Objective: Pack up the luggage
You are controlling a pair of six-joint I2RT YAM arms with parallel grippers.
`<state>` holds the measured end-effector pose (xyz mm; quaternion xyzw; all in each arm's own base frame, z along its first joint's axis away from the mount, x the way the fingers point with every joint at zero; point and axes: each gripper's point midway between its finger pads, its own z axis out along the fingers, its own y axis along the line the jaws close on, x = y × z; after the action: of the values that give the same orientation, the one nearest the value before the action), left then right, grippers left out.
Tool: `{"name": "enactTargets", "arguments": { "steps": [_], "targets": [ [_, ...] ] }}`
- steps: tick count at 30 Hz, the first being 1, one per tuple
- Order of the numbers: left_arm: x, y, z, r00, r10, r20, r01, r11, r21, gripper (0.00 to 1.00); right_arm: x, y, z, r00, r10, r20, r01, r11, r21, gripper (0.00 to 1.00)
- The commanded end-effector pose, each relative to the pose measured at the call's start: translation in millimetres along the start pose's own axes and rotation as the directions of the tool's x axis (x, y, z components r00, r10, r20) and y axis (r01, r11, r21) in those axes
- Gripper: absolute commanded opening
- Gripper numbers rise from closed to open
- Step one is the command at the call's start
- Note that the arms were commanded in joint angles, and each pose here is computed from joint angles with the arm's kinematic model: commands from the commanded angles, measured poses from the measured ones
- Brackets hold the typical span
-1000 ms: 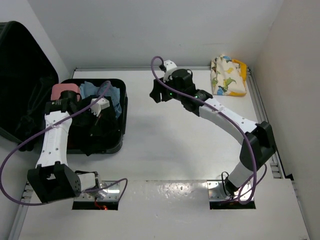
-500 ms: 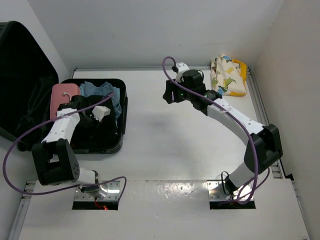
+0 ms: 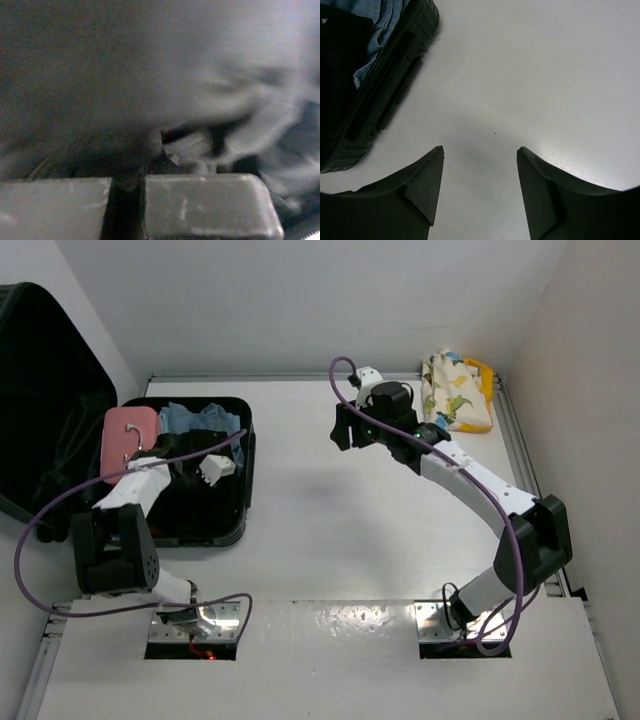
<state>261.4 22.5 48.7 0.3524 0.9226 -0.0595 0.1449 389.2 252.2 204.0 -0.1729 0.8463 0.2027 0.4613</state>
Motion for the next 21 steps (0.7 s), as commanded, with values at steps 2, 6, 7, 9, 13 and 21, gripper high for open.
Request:
{"name": "enactTargets", "arguments": {
  "steps": [2,6,7,9,13,21],
  "targets": [
    [-81.9,-1.8,-75.1,0.896,0.235,0.377,-0.217,0.972,-0.089,0.06,-18.1,4.2,-17.4,0.997,-0.025,0.072,0.027,0.999,-0.02,0.63],
    [-127.6,-3.0,-157.5,0.817,0.277,0.506,-0.205,0.959,-0.195,0.25,-17.8,0.5,-21.9,0.996,-0.018,0.083,0.018,1.0,0.002,0.66],
    [-136.2,-3.3,-172.8,0.802,0.27,0.533,-0.188,0.961,-0.204,0.29,-19.9,-2.3,-23.4,0.996,-0.009,0.09,0.008,1.0,0.015,0.67],
    [-154.9,-2.5,-203.8,0.773,0.224,0.593,-0.114,0.969,-0.218,0.41,-24.9,-20.0,-25.3,0.994,0.025,0.109,-0.034,0.997,0.074,0.69],
    [-185.3,38.3,-268.4,0.701,0.104,0.706,0.185,0.929,-0.32,0.86,-36.1,-72.4,-23.5,0.99,0.045,0.132,-0.078,0.963,0.257,0.75],
    [-190.9,77.9,-263.4,0.682,-0.09,0.726,0.45,0.834,-0.319,0.99,-48.9,-255.6,-0.2,0.993,0.028,0.119,-0.098,0.759,0.644,0.8]
  ]
}}
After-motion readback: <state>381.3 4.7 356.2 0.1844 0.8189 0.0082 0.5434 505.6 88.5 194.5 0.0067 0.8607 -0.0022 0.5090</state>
